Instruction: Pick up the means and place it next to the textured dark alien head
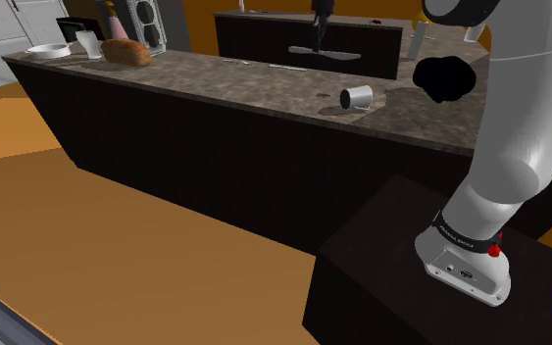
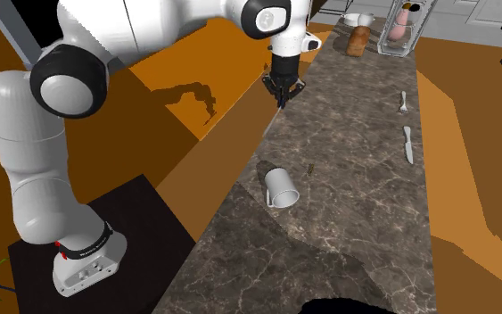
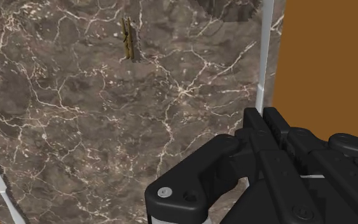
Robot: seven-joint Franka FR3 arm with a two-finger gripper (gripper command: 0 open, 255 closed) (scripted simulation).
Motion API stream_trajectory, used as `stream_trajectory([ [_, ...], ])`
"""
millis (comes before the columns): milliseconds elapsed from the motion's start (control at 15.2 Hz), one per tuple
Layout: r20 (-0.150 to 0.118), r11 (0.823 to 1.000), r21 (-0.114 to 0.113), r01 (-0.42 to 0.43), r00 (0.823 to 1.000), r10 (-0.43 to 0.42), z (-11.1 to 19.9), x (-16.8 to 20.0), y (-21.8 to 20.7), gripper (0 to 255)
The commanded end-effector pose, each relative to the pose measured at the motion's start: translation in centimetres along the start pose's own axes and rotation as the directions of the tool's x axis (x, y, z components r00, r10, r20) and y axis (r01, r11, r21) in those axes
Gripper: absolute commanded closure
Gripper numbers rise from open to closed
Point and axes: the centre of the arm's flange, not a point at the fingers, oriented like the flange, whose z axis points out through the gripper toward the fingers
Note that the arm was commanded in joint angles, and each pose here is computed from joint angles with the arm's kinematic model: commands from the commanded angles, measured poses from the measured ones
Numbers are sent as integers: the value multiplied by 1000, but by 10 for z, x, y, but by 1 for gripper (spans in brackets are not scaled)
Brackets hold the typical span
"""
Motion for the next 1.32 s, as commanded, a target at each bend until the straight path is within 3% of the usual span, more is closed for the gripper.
stream_trajectory([
  [0, 0, 1000, 0, 0, 1000, 0, -11, 0, -1, 255],
  [594, 0, 1000, 0, 0, 1000, 0, -54, 3, -1, 255],
  [1254, 0, 1000, 0, 0, 1000, 0, -61, -126, 26, 255],
])
